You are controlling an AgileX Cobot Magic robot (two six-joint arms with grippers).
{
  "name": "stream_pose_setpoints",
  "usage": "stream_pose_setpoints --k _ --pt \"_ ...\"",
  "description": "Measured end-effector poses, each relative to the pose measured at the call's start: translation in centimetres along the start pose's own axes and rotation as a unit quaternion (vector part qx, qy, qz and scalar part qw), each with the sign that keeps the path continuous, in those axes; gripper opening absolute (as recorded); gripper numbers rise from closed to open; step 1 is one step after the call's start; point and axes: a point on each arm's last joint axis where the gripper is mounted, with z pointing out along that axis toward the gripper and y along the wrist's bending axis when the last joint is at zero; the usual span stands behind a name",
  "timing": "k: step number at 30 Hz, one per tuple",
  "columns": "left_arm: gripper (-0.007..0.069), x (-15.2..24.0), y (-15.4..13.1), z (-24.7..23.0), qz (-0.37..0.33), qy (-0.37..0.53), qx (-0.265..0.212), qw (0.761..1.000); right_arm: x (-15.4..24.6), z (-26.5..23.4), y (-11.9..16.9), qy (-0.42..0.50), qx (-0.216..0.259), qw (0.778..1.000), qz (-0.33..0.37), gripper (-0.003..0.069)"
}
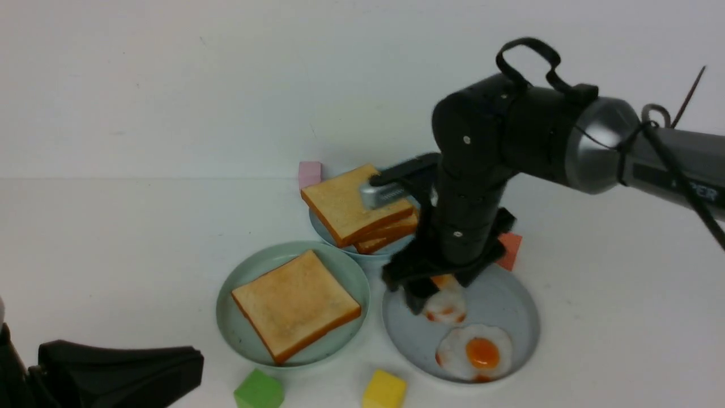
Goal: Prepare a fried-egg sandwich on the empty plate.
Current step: Use the right arm to place the fried egg on the slice of bread in the middle
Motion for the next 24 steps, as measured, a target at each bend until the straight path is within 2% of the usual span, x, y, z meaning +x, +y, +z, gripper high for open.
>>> stream_pose_setpoints --k 2,3,4,7,17,24 --pt "-0.0008 -0.5 0.2 0.0 0.003 -0.028 -0.012 1.000 -0.4 -0.5 3.0 -0.034 -0.025 0.999 -0.034 0.0548" --pt "-0.0008 -0.6 0.2 0.0 0.003 -0.031 -0.013 0.999 -0.4 -0.5 3.3 -0.036 -0.027 0.998 -0.035 0.0548" --pt "-0.0006 -1.2 0.5 -0.1 0.003 -0.065 -0.026 0.998 -0.9 -0.2 5.1 -0.059 -0.042 0.996 -0.058 0.0548" --pt "-0.0006 -2.1 0.8 -0.3 0.003 -0.115 -0.044 0.992 -2.0 1.6 7.2 -0.082 -0.056 0.992 -0.073 0.0548" --pt "0.0000 -2.7 1.0 -0.5 0.002 -0.151 -0.057 0.987 -5.8 7.5 6.7 -0.100 -0.037 0.992 -0.065 0.0548" --pt "0.0003 -2.7 1.0 -0.5 0.002 -0.150 -0.057 0.987 -6.0 8.4 6.4 -0.101 -0.024 0.994 -0.042 0.0548"
